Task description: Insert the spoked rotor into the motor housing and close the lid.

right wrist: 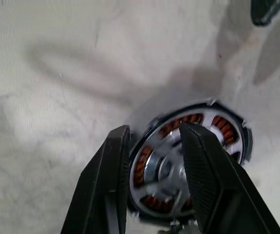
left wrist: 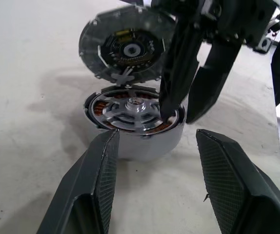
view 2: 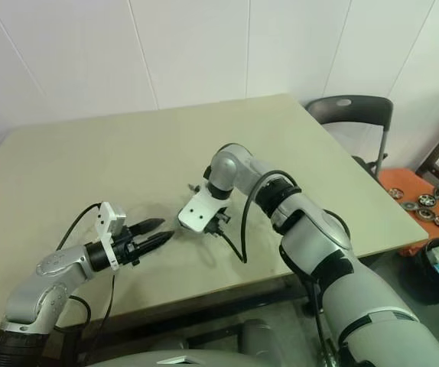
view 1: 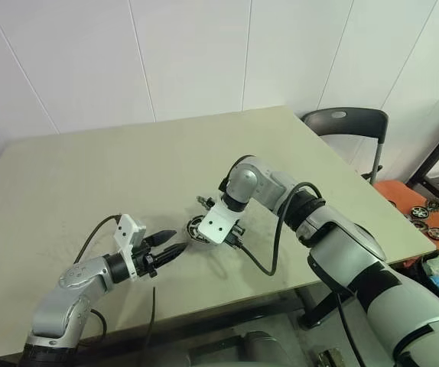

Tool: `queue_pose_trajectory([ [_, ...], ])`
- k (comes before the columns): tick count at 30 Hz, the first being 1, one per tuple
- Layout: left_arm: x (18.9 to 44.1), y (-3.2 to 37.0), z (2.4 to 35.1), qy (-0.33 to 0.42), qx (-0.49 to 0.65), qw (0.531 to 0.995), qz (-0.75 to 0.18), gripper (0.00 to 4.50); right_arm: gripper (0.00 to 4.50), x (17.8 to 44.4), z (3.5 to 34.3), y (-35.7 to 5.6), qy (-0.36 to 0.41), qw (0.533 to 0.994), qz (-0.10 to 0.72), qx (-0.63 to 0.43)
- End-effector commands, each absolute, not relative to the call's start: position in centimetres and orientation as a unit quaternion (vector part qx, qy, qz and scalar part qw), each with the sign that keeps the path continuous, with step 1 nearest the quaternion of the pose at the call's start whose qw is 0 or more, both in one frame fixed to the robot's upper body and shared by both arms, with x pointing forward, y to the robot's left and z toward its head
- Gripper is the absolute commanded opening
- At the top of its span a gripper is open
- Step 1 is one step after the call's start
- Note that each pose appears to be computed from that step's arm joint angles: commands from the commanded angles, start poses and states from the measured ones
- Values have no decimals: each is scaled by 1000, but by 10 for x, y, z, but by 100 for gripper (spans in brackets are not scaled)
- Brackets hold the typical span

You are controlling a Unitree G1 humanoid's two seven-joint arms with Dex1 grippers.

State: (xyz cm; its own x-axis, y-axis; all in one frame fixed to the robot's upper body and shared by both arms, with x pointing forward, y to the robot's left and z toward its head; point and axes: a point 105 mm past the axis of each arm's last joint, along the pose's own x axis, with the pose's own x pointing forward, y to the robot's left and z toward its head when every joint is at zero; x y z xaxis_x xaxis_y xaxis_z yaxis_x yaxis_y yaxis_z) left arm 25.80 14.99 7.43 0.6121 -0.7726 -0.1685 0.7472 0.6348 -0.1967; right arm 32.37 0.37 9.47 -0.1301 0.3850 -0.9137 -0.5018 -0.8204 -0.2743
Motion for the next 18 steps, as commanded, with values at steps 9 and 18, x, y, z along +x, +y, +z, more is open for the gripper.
queue_pose_trajectory([
  [9,266,151,84,98,-39,899,-425,268,169,313,139,1,37,288,768,-571],
  [18,271,150,86,93,-37,897,-431,268,169,301,210,16,31,381,801,-461],
])
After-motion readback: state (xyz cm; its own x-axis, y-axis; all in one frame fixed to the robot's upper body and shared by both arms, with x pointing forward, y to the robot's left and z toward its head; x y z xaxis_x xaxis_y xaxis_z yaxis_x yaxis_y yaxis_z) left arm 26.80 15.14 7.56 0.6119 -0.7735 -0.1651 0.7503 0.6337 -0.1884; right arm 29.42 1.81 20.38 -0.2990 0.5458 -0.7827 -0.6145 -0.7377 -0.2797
